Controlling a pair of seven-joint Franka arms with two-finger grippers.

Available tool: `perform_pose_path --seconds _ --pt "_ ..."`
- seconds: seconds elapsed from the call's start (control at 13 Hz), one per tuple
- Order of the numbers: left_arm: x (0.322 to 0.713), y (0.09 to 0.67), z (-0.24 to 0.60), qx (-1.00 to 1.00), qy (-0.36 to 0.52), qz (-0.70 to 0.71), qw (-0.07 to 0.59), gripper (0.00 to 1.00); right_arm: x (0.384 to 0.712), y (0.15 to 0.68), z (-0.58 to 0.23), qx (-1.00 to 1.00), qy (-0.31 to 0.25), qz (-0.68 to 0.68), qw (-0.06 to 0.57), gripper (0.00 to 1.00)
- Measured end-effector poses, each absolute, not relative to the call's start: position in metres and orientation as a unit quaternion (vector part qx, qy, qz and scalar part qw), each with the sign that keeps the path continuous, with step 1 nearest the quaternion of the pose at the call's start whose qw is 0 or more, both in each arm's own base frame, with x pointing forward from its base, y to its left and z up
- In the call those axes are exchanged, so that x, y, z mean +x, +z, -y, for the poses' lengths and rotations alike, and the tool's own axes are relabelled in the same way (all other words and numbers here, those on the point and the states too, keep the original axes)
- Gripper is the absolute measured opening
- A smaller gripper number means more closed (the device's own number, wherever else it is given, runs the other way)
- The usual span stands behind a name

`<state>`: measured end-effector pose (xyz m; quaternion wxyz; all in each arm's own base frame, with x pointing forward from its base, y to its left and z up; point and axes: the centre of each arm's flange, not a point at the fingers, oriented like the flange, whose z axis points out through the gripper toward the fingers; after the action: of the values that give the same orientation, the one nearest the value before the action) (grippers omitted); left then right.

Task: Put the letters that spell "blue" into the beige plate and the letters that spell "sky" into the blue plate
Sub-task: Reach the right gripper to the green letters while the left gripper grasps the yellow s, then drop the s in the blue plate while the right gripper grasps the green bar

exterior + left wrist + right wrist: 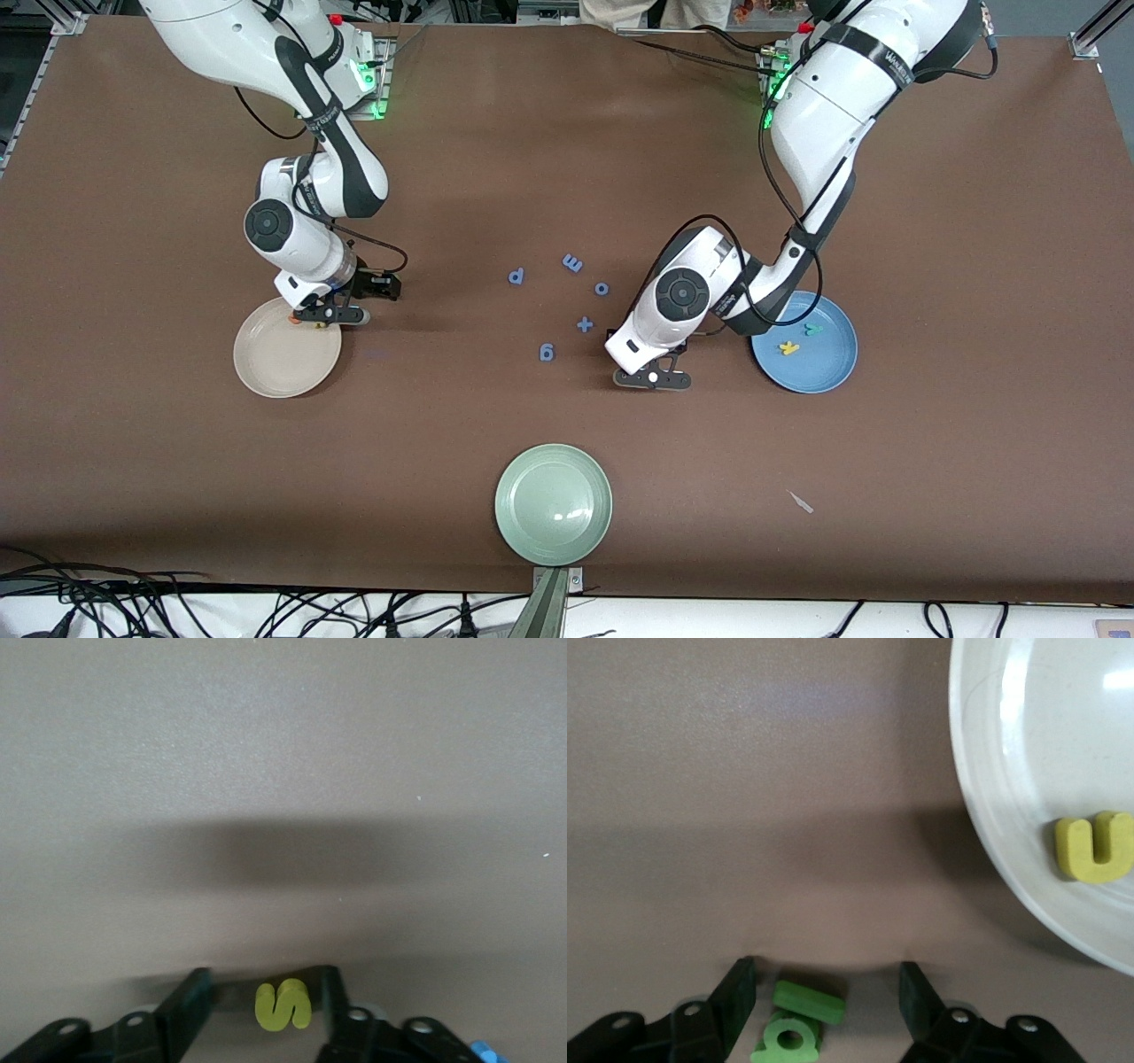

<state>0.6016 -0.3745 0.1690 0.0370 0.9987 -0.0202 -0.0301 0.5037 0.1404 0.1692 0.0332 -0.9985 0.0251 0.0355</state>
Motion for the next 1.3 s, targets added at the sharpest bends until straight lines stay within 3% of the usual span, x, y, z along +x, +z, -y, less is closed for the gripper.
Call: perform_pose_path --seconds 0.61,0.77,0.84,1.0,1.3 --pt "0.599 0.17 0.377 0.999 -0.031 0.023 0.038 0.44 0.502 0.169 -0.146 -0.998 0.035 -0.031 0.033 0.75" --pt "0.598 0.173 0.378 0.999 -0.031 0.024 0.038 0.31 0.502 0.169 -0.146 -0.998 0.036 -0.031 0.033 0.73" --pt "0.598 0.174 0.378 0.999 -0.031 0.024 0.038 0.3 0.502 0.169 -0.146 -0.998 0.036 -0.031 0.033 0.69" --pt "0.597 0.174 0.377 0.998 -0.037 0.024 0.032 0.28 0.502 0.172 -0.15 -0.998 0.033 -0.03 0.035 0.48" --pt "0.611 0.206 0.322 0.994 -0.092 0.056 -0.019 0.28 0.501 0.174 -0.152 -0.998 0.032 -0.03 0.036 0.38"
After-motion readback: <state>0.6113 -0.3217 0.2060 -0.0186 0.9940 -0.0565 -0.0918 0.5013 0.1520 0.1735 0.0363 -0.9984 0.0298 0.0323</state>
